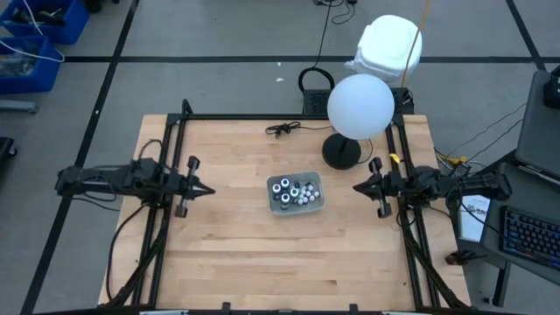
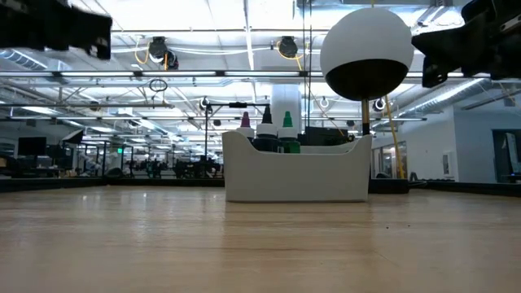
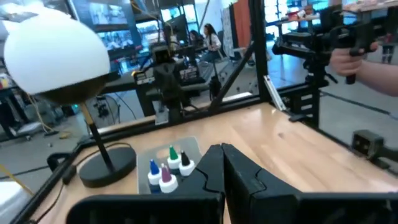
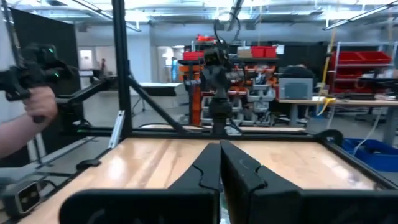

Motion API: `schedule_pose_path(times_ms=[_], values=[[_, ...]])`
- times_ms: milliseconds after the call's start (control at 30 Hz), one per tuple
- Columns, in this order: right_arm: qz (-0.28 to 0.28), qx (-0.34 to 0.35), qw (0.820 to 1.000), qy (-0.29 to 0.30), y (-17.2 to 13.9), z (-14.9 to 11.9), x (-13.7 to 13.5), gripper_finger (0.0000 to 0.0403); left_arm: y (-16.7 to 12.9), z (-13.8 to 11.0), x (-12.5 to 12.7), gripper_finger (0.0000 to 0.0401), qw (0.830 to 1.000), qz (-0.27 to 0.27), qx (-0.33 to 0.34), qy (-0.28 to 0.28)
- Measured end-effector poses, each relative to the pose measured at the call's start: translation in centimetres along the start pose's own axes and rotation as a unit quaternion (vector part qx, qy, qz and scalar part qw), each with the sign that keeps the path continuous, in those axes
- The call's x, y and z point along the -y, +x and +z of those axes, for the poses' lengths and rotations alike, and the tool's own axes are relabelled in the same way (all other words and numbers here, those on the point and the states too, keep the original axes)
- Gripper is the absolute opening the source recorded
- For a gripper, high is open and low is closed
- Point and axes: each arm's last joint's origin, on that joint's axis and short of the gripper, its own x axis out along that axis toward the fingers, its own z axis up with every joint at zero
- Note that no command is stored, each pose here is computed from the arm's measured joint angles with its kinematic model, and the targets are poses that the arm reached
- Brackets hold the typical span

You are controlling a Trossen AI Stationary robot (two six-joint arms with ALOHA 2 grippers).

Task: Pick & Place food coloring
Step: Return to Home Position

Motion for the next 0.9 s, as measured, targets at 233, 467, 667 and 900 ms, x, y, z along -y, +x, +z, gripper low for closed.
schedule_pose_path(times_ms=[233, 467, 667, 900], values=[[-0.021, 0.001, 1.000, -0.009, 0.0, 0.0, 0.4, 0.0000, -0.8, 2.9, 0.1, 0.0000, 0.997, -0.011, 0.019, 0.068], [-0.038, 0.036, 0.998, 0.027, -0.1, 0.7, 0.8, 0.0000, 0.2, -1.6, 0.6, 0.0000, 0.993, 0.053, -0.043, 0.096], [-0.006, 0.036, 0.999, 0.029, -0.1, 0.7, 0.7, 0.0000, 0.6, -6.0, 1.3, 0.0000, 0.994, 0.064, -0.059, 0.068], [-0.023, 0.013, 1.000, 0.007, -0.1, 0.3, 0.8, 0.0000, 0.5, -6.7, 1.2, 0.0001, 0.991, 0.094, -0.096, 0.020]])
